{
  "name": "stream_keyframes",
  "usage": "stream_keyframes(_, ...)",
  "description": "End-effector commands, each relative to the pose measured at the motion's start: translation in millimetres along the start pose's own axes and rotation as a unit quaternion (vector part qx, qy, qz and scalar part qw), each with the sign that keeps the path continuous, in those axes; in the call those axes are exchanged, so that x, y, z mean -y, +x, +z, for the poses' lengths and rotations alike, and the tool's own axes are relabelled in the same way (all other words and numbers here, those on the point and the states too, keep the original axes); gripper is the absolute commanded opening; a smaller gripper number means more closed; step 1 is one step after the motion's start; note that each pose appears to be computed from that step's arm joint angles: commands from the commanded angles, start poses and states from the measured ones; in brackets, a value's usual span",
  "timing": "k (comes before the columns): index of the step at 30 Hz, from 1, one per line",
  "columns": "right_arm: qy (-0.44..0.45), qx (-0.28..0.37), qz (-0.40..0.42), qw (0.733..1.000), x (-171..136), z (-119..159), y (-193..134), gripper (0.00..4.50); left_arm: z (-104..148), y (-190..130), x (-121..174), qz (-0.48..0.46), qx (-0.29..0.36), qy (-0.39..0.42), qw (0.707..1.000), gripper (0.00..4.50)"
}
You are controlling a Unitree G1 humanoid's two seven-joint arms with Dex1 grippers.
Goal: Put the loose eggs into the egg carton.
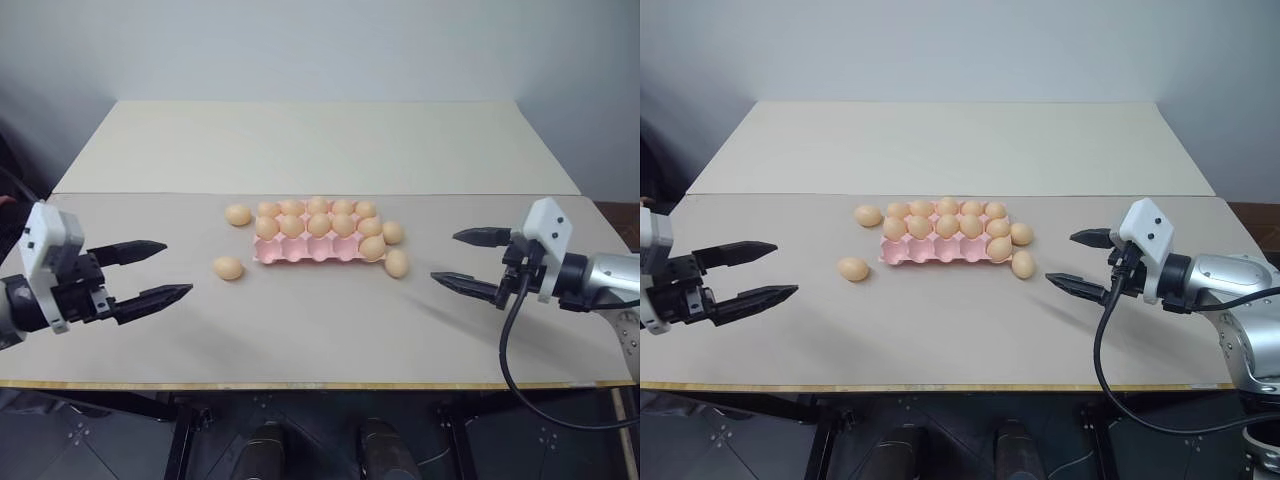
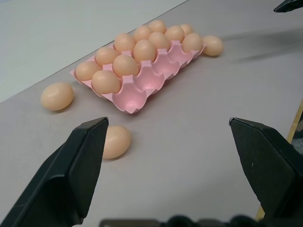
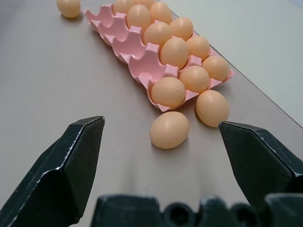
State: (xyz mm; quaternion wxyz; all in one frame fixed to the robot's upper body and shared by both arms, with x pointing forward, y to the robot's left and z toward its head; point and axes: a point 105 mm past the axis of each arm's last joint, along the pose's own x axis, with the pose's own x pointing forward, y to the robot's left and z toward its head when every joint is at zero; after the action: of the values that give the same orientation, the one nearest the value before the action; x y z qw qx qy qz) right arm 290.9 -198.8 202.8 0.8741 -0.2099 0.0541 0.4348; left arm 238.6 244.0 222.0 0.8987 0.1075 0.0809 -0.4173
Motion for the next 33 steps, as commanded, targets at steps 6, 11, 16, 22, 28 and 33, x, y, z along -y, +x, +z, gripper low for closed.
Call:
stream_keyframes(6,-0.031,0.016,-0.013,0.999,4.4,15.5,-6.0,4.50,11.9,-3.1,-0.9,0.007,0.019,0.007,1.000,4.45)
stream_keyframes(11,-0.032,0.016,-0.015,0.999,6.2,15.0,-6.8,4.50,9.0,-2.6,-1.0,0.008,0.011,0.014,1.000,4.45)
stream_keyframes(16,-0.051,0.003,-0.013,0.999,10.2,17.4,-12.1,4.50,3.3,-2.3,3.2,-0.004,-0.005,0.012,1.000,4.45)
stream_keyframes(22,-0.045,0.003,-0.015,0.999,13.8,13.1,4.1,4.50,7.2,1.8,-2.4,-0.003,-0.008,0.019,1.000,4.45)
stream_keyframes(28,-0.043,-0.024,-0.014,0.999,14.0,-5.3,43.7,4.50,10.7,7.5,-0.7,-0.018,-0.002,0.022,1.000,4.45)
stream_keyframes(33,-0.040,-0.050,-0.030,0.997,20.4,-16.8,70.2,4.50,11.0,9.4,-1.2,-0.019,-0.002,0.024,1.000,4.45)
